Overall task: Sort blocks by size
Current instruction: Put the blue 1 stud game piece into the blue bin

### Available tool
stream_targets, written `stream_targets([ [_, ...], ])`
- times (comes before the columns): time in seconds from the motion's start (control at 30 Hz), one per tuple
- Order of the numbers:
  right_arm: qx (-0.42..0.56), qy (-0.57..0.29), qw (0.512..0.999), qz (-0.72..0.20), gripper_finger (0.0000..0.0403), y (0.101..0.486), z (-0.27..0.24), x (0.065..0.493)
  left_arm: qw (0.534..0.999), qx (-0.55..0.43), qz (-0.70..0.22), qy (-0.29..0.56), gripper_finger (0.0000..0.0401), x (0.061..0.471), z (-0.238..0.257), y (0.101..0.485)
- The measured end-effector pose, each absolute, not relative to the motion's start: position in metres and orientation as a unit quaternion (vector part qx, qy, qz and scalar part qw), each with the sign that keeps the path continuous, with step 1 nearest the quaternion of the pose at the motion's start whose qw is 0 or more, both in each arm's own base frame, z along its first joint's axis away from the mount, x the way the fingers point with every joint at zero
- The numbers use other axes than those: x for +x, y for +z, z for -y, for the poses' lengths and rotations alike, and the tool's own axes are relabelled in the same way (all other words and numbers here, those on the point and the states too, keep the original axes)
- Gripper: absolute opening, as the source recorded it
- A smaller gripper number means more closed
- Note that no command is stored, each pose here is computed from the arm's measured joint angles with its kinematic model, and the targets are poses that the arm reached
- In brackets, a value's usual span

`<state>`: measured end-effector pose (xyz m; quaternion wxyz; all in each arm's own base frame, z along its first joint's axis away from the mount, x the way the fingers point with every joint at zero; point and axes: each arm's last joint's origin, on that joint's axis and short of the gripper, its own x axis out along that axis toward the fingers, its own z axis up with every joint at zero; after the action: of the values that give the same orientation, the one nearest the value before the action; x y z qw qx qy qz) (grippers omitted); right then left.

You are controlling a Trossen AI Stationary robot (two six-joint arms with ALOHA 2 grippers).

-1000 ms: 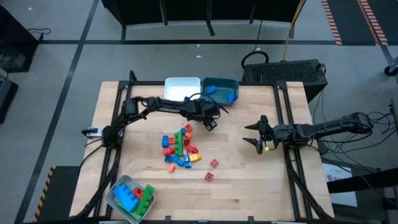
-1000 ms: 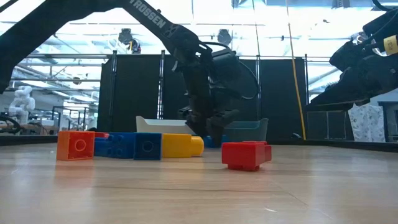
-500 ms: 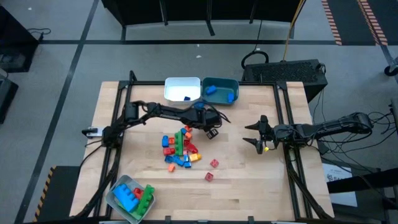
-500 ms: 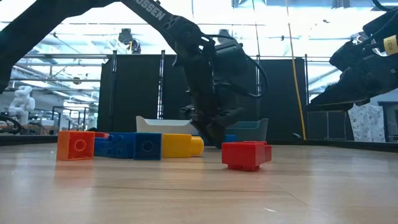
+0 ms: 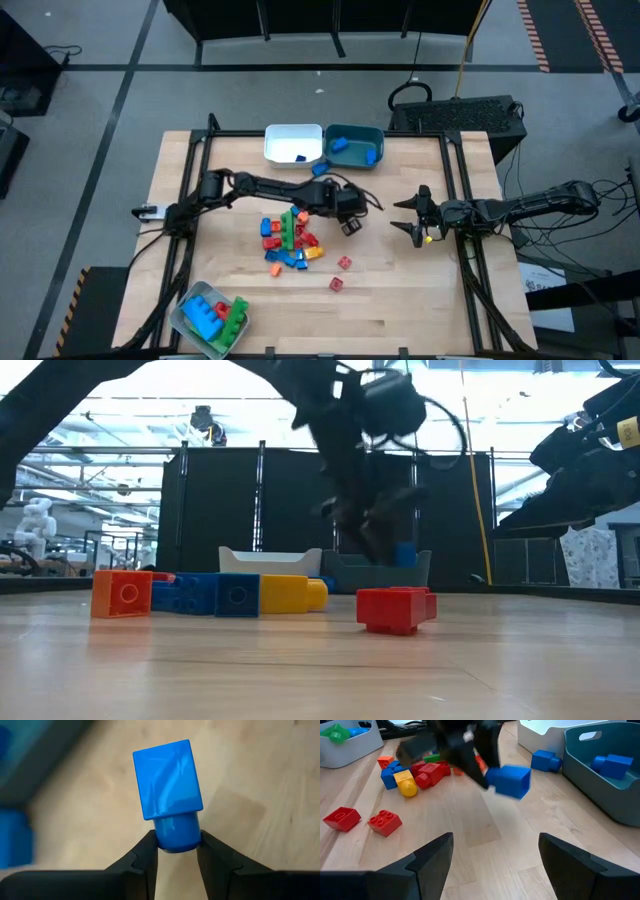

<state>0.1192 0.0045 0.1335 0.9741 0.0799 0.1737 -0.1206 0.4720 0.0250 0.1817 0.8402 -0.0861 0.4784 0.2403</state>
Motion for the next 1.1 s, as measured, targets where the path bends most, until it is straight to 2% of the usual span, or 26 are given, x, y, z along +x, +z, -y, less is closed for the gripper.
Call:
stream_targets([
  [0.13, 0.080, -0.121, 0.974, -0.174, 0.0279, 0.133, -0.005, 0.119, 0.847, -0.037, -0.453, 0.276, 0.0111, 0.478, -0.043, 0.213],
  [0.27, 0.080, -0.121, 0.974, -0.174, 0.0279, 0.133, -0.004, 0.119, 0.838, -0.029, -0.441, 0.320, 0.0111, 0.475, -0.089, 0.236],
  [0.53, 0.080, -0.121, 0.974, -0.174, 0.0279, 0.133, -0.004, 0.119, 0.813, -0.060, -0.439, 0.379, 0.0111, 0.451, -0.175, 0.241],
  [0.6, 0.080, -0.121, 0.974, -0.174, 0.0279, 0.133, -0.005, 0.119, 0.815, -0.074, -0.441, 0.369, 0.0130, 0.448, -0.183, 0.241],
  [0.73, 0.080, -0.121, 0.974, -0.174, 0.0279, 0.133, -0.004, 0.119, 0.819, -0.073, -0.442, 0.358, 0.0225, 0.451, -0.178, 0.240],
  [0.83, 0.080, -0.121, 0.974, -0.174, 0.0279, 0.133, -0.005, 0.119, 0.823, -0.063, -0.446, 0.346, 0.0273, 0.454, -0.169, 0.240],
  [0.97, 0.098, -0.139, 0.973, -0.155, 0.0279, 0.135, -0.004, 0.120, 0.829, -0.035, -0.462, 0.313, 0.0283, 0.457, -0.140, 0.248],
  [1.1, 0.125, -0.181, 0.968, -0.121, 0.0274, 0.140, -0.001, 0.121, 0.844, 0.014, -0.458, 0.280, 0.0250, 0.447, -0.096, 0.294],
])
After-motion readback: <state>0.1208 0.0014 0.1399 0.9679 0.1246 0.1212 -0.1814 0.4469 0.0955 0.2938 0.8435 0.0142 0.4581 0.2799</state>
